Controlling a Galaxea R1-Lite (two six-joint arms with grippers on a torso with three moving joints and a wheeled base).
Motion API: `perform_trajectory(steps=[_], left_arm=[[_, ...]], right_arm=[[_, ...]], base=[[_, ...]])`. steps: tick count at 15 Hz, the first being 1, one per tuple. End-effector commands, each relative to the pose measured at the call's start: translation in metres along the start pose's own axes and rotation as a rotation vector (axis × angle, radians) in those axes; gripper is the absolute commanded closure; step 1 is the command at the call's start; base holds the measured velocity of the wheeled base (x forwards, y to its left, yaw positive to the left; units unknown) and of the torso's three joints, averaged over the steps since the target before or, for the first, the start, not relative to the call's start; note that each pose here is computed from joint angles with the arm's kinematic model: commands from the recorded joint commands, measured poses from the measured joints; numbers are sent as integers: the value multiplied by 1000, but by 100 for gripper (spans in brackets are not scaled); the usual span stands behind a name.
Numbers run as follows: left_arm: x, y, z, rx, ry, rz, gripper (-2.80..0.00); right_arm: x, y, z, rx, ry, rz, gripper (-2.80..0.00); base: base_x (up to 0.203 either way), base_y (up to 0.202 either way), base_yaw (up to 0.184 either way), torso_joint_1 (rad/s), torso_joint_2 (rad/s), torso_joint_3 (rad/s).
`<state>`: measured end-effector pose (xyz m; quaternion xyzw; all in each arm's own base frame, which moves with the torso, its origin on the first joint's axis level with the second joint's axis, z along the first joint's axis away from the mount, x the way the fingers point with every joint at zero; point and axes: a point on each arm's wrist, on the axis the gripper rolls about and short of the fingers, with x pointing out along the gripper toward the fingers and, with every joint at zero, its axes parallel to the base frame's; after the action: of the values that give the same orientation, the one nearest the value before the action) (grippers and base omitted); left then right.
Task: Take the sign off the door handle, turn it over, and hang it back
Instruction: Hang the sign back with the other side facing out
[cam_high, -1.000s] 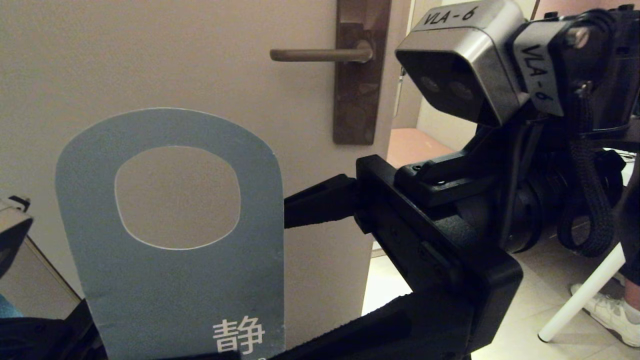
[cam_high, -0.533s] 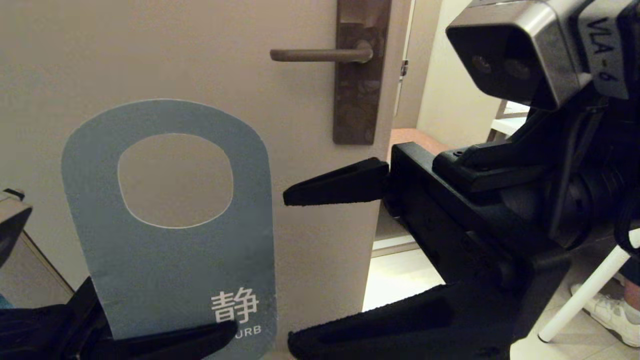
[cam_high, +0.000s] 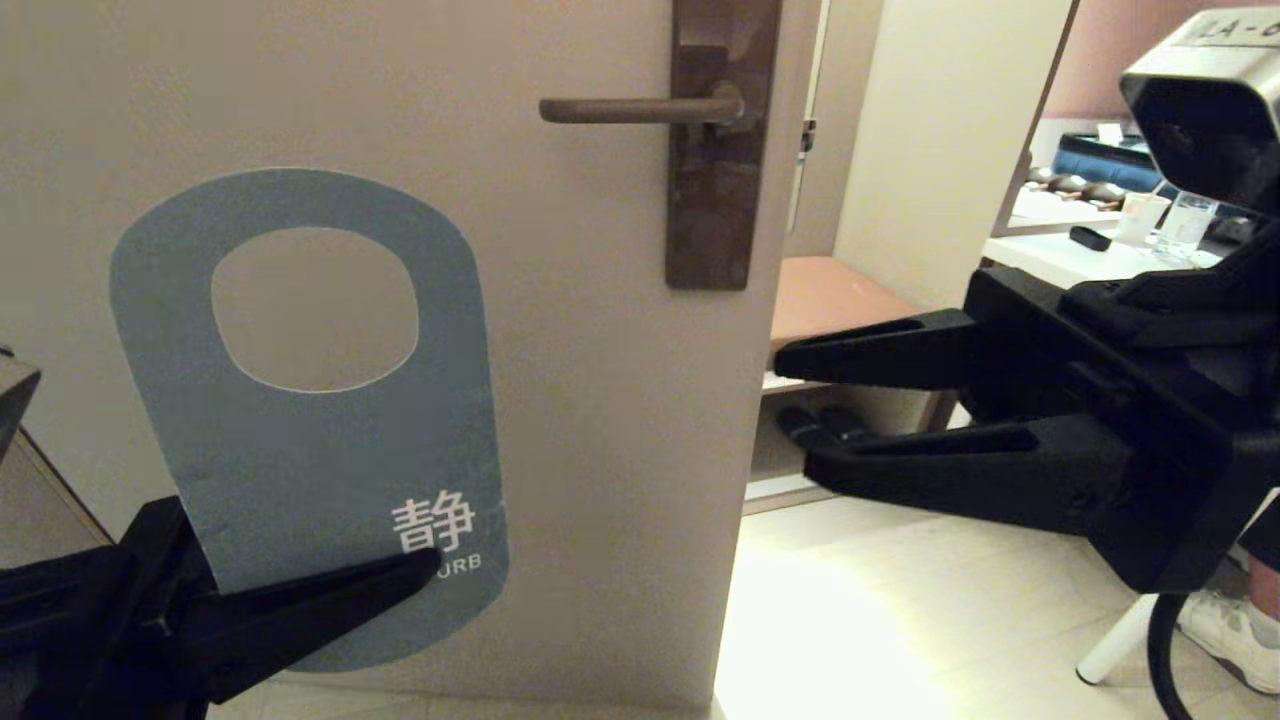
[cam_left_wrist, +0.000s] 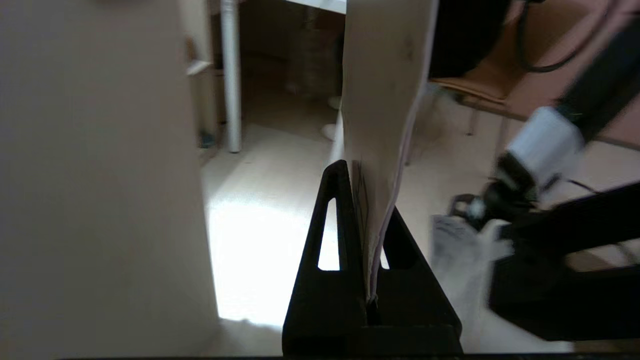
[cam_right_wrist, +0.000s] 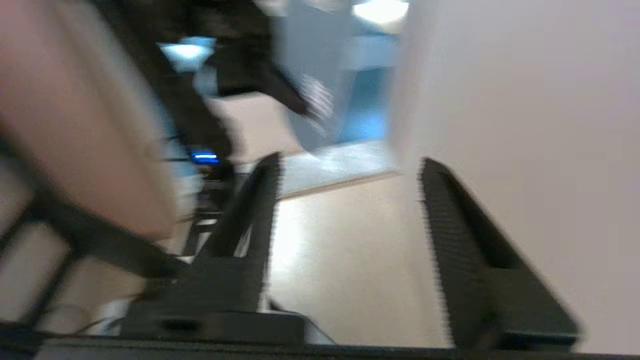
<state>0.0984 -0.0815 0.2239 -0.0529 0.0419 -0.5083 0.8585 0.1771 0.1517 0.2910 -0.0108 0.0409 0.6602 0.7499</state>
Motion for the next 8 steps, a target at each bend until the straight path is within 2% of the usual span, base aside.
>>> perform_trajectory(steps=[1, 5, 8], left_arm=[[-3, 6, 1, 17, -8, 47, 0], [-7, 7, 2, 45, -19, 70, 0], [-11, 13, 2, 48, -29, 131, 0]], right_arm=[[-27, 7, 4, -28, -28, -181, 0], [-44, -2, -9, -60, -34, -652, 0], [-55, 2, -35, -76, -62, -897, 0]], base=[[0, 0, 0, 0, 0, 0], [0, 0, 0, 0, 0, 0], [0, 0, 0, 0, 0, 0]])
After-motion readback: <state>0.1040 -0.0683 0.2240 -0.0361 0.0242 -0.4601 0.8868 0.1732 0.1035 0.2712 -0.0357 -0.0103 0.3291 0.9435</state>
